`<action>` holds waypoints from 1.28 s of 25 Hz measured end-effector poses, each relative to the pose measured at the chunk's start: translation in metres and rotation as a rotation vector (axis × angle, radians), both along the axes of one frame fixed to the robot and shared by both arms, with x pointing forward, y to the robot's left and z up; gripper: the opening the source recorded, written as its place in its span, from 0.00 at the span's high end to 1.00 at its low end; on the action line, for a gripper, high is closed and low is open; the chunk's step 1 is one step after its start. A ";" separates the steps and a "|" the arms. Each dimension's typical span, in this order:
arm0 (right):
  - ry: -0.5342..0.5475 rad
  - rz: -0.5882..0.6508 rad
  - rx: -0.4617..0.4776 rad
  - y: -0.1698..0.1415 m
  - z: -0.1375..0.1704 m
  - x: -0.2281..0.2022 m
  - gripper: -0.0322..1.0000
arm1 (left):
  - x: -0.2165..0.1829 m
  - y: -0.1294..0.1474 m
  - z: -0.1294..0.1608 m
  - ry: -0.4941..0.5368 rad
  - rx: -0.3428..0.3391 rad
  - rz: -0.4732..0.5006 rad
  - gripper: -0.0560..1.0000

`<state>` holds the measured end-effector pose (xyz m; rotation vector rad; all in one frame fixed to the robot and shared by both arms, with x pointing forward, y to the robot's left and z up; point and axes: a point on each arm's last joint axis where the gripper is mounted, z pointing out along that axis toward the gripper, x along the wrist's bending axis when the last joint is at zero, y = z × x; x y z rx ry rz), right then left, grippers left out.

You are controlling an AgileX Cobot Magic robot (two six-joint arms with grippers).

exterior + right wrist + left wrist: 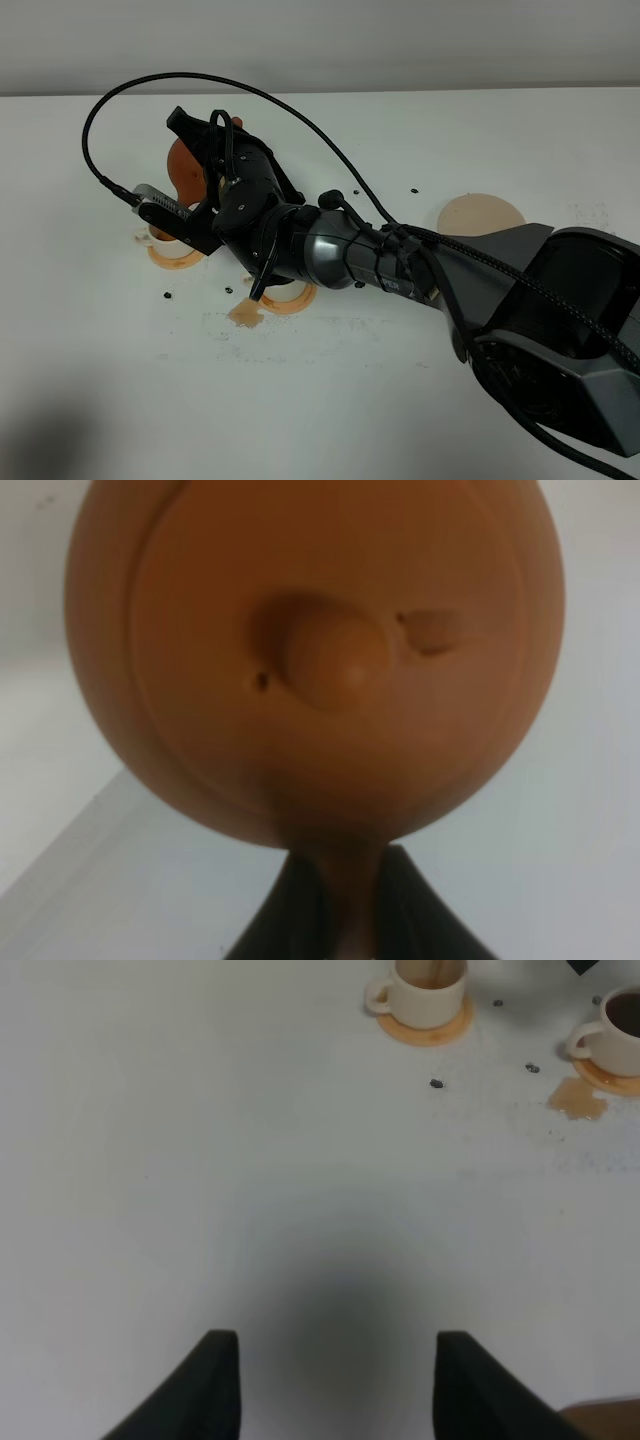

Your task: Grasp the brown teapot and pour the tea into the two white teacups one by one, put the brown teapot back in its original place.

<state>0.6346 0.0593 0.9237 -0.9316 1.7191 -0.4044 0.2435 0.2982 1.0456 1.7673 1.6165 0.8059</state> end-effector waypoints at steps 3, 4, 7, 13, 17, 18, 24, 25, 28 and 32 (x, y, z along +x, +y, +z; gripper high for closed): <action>-0.004 0.003 -0.003 0.002 0.000 -0.002 0.85 | 0.000 0.000 0.000 0.000 0.000 0.000 0.51; -0.004 0.006 -0.003 0.003 0.000 -0.003 0.85 | 0.000 0.000 0.000 0.000 0.000 0.000 0.51; -0.006 0.016 -0.005 0.006 0.000 -0.006 0.85 | 0.000 0.000 0.000 0.000 0.000 0.000 0.51; -0.022 0.029 -0.021 0.007 0.001 -0.006 0.85 | 0.000 0.000 0.000 0.000 0.000 0.000 0.51; -0.033 0.038 -0.035 0.008 0.002 -0.006 0.85 | 0.000 0.000 0.000 0.000 0.000 0.000 0.51; -0.035 0.039 -0.039 0.008 0.002 -0.006 0.85 | 0.000 0.000 0.000 0.000 0.000 0.000 0.51; -0.044 0.049 -0.060 0.008 0.003 -0.006 0.85 | 0.000 0.000 0.000 0.000 0.001 -0.001 0.51; -0.045 0.050 -0.061 0.008 0.003 -0.006 0.85 | 0.000 0.000 0.000 0.000 0.001 -0.001 0.51; -0.046 0.051 -0.063 0.008 0.003 -0.006 0.85 | 0.000 0.000 0.000 0.000 0.001 -0.001 0.51; -0.049 0.058 -0.076 0.009 0.003 -0.007 0.85 | 0.000 0.000 0.000 0.000 0.001 -0.001 0.51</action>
